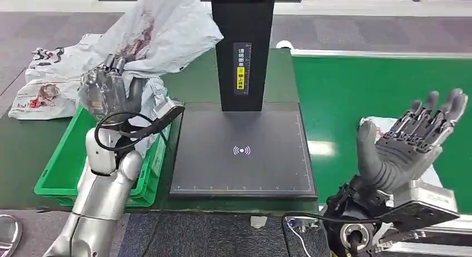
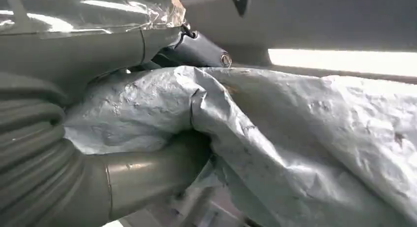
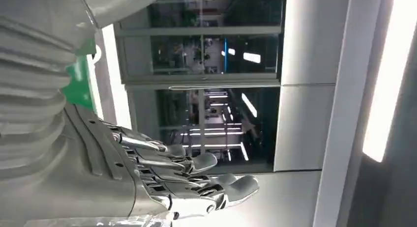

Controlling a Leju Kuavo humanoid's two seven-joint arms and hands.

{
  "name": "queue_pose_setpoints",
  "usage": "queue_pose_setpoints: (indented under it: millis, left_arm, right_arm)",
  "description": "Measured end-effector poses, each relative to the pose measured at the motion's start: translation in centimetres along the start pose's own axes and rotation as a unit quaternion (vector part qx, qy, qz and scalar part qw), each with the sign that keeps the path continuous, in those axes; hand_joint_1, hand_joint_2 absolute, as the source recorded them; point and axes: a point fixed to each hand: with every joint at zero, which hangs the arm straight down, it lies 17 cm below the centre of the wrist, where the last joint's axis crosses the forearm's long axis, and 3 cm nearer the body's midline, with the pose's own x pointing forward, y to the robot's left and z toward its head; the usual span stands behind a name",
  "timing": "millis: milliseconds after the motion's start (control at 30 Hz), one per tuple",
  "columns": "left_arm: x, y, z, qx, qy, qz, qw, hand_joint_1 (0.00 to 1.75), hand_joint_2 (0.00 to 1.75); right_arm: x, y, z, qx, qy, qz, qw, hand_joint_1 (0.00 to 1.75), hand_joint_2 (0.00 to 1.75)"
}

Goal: Moved the parcel from conveyor to table for the left to box.

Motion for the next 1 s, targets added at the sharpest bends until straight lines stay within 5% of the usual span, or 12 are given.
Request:
queue_pose_setpoints:
  millis: [500,1000]
  left_arm:
    - [-8.0,-2.2,8.6,-0.102,0.080,-0.098,0.987,1.75,1.75]
    - [-8.8,-2.2,9.6,-0.113,0.089,-0.105,0.984,1.75,1.75]
  right_arm:
    - [-0.2,0.2,0.3,0.015,0.007,0.000,1.000,0.00,1.75]
    - [-0.2,0.3,0.3,0.017,0.007,0.001,1.000,0.00,1.75]
